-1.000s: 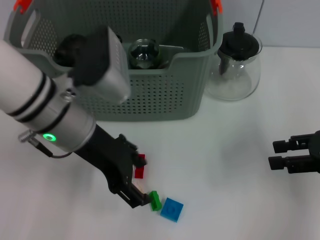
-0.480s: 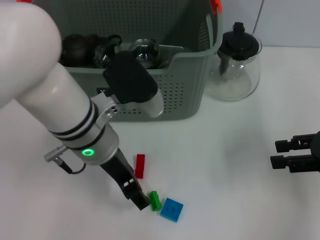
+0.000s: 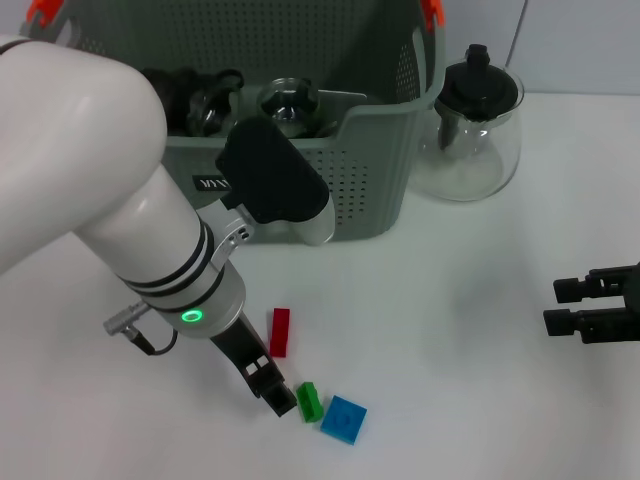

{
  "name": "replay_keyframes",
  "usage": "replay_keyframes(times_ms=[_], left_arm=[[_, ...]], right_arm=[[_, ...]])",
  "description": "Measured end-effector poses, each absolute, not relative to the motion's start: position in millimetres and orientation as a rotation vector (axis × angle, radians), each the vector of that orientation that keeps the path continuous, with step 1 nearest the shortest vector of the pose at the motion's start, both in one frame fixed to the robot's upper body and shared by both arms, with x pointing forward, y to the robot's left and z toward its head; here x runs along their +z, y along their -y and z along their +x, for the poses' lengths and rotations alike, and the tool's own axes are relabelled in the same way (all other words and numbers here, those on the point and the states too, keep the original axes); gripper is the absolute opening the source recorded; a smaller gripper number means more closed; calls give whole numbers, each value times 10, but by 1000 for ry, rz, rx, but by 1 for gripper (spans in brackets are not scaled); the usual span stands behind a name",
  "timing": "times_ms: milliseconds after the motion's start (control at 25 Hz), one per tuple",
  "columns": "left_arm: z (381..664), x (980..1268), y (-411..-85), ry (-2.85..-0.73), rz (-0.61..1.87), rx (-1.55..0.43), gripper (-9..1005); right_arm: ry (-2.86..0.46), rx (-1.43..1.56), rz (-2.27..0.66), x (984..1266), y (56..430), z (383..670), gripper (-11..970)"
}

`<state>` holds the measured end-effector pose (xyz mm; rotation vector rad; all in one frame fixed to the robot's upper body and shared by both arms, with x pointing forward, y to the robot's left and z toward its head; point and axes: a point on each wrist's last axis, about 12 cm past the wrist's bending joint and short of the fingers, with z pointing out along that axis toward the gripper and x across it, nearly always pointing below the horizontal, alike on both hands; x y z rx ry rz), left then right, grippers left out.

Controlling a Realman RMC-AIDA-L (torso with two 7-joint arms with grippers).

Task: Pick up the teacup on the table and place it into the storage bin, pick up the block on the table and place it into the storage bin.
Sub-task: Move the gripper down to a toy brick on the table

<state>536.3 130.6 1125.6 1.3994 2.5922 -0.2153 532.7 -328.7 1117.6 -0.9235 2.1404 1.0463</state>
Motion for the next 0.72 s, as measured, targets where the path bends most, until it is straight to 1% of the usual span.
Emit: replay_keyframes(times_ms=[480, 720], left_arm=[[5324, 11158, -1260, -2598, 1397, -170, 873], [5310, 11126, -1247, -2601, 1395, -165, 812]], right_arm=[[-2130, 1038, -938, 11173, 3284, 5326, 659], [-2128, 1037, -939, 11170, 3286, 5324, 659]])
